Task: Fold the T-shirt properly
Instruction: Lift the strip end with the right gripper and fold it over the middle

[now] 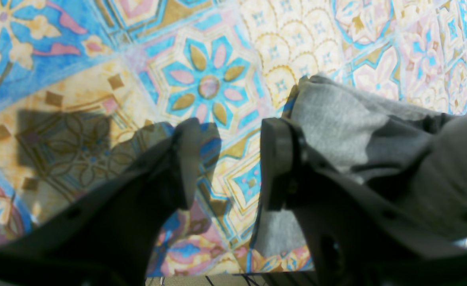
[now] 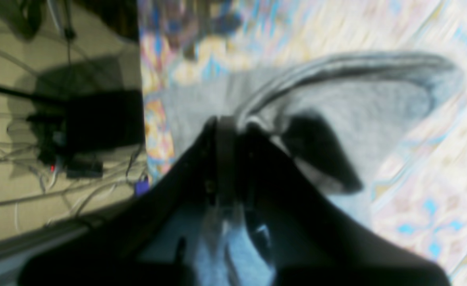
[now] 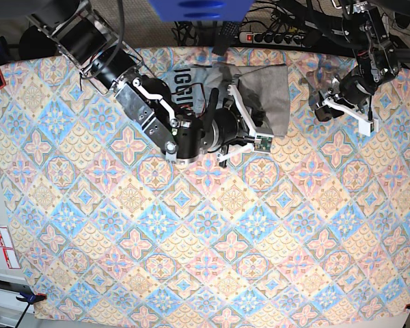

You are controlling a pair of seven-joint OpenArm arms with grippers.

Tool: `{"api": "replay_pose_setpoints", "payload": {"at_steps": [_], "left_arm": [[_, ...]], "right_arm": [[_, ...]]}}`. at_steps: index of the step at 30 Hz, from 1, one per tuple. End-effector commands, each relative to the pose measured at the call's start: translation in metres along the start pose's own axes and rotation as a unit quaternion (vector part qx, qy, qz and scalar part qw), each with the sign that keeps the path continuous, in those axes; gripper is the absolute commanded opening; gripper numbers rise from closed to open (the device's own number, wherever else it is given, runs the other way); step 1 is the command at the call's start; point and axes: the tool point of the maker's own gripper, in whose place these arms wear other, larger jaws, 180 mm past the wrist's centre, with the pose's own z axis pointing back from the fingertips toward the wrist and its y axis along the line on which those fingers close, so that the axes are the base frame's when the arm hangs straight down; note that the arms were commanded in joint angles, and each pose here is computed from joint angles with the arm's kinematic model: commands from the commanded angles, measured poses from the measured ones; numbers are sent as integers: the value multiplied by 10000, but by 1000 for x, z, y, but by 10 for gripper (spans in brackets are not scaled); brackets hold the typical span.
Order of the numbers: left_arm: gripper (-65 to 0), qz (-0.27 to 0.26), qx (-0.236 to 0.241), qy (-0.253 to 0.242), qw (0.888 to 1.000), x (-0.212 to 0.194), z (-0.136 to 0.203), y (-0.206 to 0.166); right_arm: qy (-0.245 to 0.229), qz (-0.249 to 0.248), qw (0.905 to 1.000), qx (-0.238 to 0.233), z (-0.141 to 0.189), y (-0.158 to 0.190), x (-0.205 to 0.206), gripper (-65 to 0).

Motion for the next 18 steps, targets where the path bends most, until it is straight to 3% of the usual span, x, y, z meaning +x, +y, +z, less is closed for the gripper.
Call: {"api": "replay_pose_setpoints", "payload": {"at_steps": [1, 5, 12, 18], "left_arm": [[-418, -65, -15, -144, 9999, 10, 3, -1], [-417, -65, -15, -136, 9999, 9, 3, -1], [-417, -69, -20, -131, 9999, 9, 3, -1], [-417, -153, -131, -30, 9998, 4, -2, -11]], "right_arm": [[-389, 181, 9991, 13, 6, -1, 27, -635], [-385, 184, 9991, 8, 6, -1, 27, -614], [-488, 108, 9986, -141, 14, -10, 29, -455], [-380, -330, 9959, -754, 47, -54, -5, -447]]}}
